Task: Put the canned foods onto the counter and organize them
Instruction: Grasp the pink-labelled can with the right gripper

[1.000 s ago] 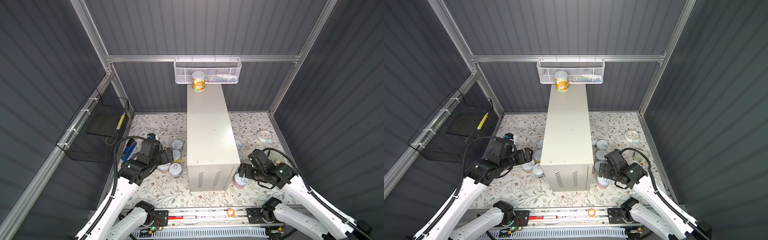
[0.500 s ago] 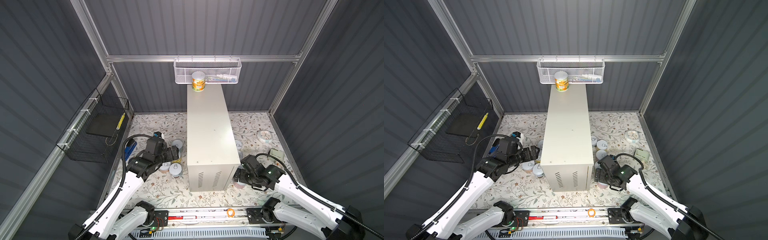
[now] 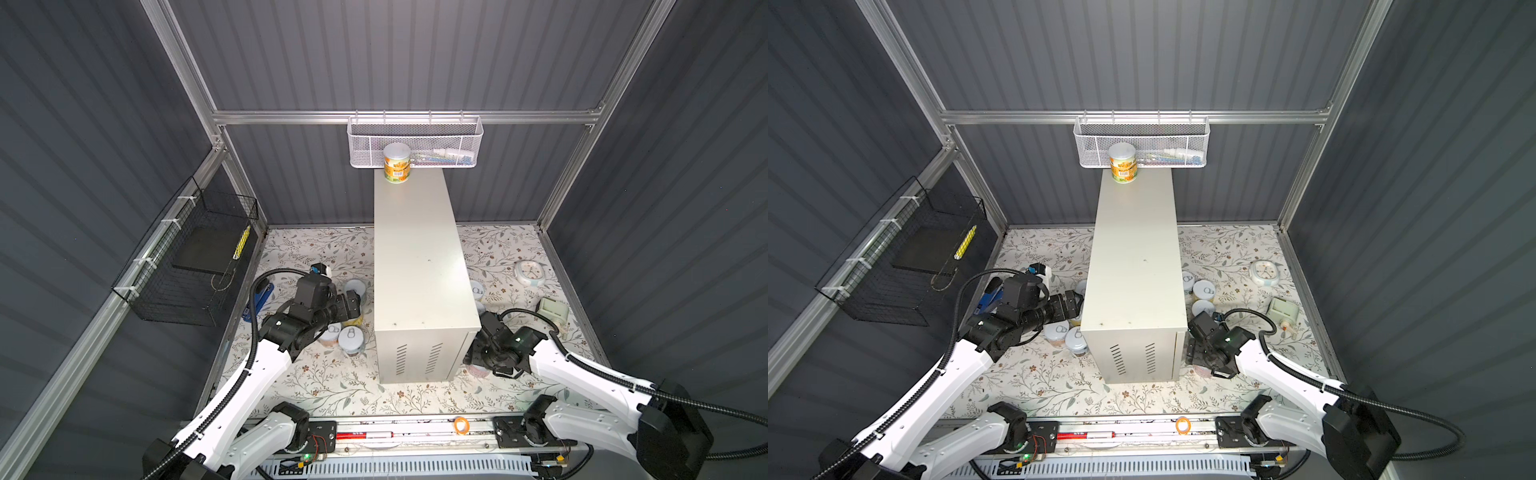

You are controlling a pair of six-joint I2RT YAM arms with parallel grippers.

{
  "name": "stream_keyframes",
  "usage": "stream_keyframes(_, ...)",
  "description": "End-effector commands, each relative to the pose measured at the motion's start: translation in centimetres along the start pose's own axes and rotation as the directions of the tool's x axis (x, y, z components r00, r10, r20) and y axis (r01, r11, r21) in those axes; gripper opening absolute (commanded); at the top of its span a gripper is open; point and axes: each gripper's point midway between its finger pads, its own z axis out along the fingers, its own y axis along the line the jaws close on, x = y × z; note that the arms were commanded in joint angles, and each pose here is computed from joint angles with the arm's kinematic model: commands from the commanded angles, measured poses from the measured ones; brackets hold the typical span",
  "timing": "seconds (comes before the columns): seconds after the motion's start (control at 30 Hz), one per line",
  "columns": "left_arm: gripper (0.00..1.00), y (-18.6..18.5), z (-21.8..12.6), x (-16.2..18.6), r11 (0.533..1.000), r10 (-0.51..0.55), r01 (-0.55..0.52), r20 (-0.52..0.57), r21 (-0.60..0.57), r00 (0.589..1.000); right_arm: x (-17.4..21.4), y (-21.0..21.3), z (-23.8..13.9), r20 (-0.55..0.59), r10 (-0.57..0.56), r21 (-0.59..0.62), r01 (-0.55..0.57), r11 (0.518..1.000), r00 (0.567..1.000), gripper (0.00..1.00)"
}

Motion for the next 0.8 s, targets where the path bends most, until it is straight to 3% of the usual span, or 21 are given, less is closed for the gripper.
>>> stream_keyframes(0.0,0.99,-0.4,0.3,0.3,1.000,-0.006,0.007,-0.008,0.020,1.000,0.3,-0.2,0.6,0.007,0.018,0.001,-0.018,1.000,1.000,0.85)
stream_keyframes(0.23,0.99,-0.2,0.4,0.5,1.000,-0.002,0.002,-0.010,0.011,1.000,1.0,-0.6,1.5,-0.006,0.030,0.002,-0.030,1.000,1.000,0.84)
stream_keyframes(0.33,0.99,-0.1,0.4,0.4,1.000,-0.003,0.003,-0.007,0.009,1.000,1.1,-0.8,1.6,-0.005,0.023,0.009,-0.023,1.000,1.000,0.76)
stream_keyframes(0.47,0.99,-0.1,0.2,0.0,1.000,0.005,-0.005,0.000,0.003,1.000,1.1,-0.6,1.0,-0.004,0.025,-0.010,-0.025,1.000,1.000,0.47)
stream_keyframes(0.57,0.99,-0.2,0.3,-0.2,1.000,0.006,-0.006,0.003,0.000,1.000,0.7,-0.4,-0.2,0.013,0.025,-0.033,-0.025,0.999,1.000,0.08)
stream_keyframes(0.6,0.99,-0.3,0.3,-0.3,1.000,0.008,-0.008,0.004,0.004,1.000,0.5,-0.4,-0.8,0.021,0.024,-0.038,-0.024,0.999,0.999,0.00)
stream_keyframes(0.77,0.99,-0.8,-0.3,-1.3,0.999,0.047,-0.047,0.023,0.008,0.999,-1.0,-0.2,-5.5,0.079,0.000,-0.075,0.006,0.997,0.997,0.00)
